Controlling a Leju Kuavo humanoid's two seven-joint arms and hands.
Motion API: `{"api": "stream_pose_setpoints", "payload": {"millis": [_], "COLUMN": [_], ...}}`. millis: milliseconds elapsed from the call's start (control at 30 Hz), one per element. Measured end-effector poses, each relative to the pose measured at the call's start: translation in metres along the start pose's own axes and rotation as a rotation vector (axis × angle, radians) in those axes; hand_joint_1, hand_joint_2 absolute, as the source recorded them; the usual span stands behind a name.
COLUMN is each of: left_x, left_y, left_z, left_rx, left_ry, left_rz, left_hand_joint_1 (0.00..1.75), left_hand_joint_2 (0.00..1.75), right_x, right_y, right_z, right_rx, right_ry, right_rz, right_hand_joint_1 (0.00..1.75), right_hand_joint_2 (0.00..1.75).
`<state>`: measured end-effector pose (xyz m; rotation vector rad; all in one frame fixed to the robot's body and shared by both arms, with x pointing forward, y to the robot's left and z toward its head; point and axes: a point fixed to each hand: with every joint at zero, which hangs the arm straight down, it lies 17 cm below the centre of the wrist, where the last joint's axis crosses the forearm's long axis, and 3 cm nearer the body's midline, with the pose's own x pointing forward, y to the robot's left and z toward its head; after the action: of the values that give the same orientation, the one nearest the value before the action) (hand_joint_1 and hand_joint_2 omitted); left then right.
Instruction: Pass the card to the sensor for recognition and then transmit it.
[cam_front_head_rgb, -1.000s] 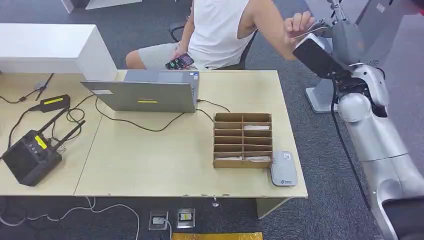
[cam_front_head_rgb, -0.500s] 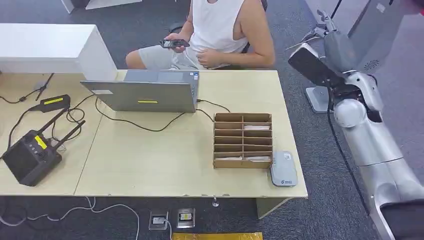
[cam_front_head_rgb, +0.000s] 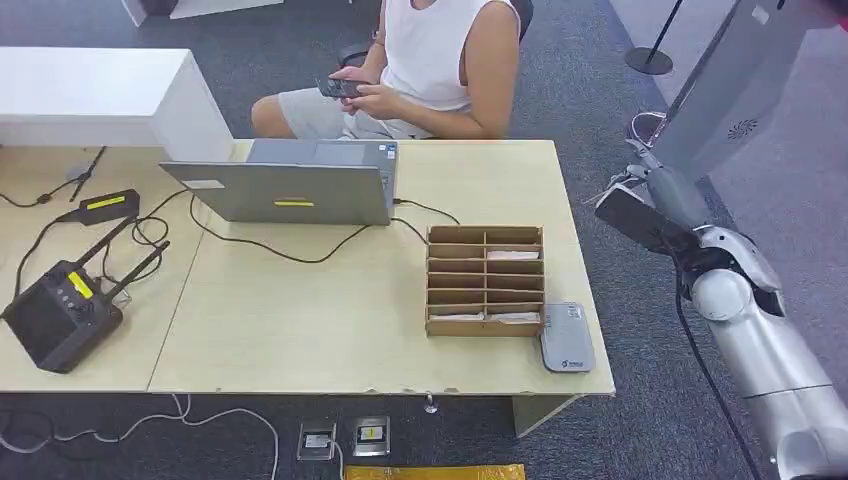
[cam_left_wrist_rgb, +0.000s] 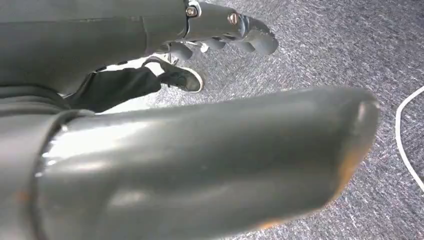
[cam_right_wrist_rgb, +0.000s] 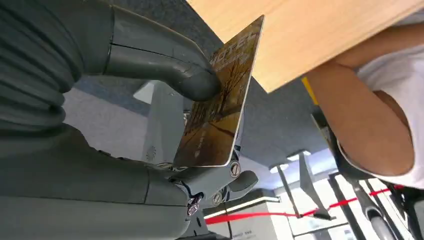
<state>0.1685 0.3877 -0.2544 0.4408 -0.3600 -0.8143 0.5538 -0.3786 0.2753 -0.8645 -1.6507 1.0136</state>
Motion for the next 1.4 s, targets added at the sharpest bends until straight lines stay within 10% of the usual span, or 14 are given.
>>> {"api": "stream_pose_setpoints", "payload": {"millis": [1400], "left_x": [-0.011], "left_y": [0.006], "left_z": [-0.001], "left_rx": [-0.017], "left_ry": [0.014], "left_rz": [-0.014], "left_hand_joint_1": [0.0], "left_hand_joint_2": [0.0], "right_x": [-0.021], "right_y": [0.117], "right_z": [0.099], "right_rx": [0.429], "right_ry": [0.067], "right_rz": [-0.009], "right_hand_joint_1": [1.75], "right_hand_joint_2": [1.75]}}
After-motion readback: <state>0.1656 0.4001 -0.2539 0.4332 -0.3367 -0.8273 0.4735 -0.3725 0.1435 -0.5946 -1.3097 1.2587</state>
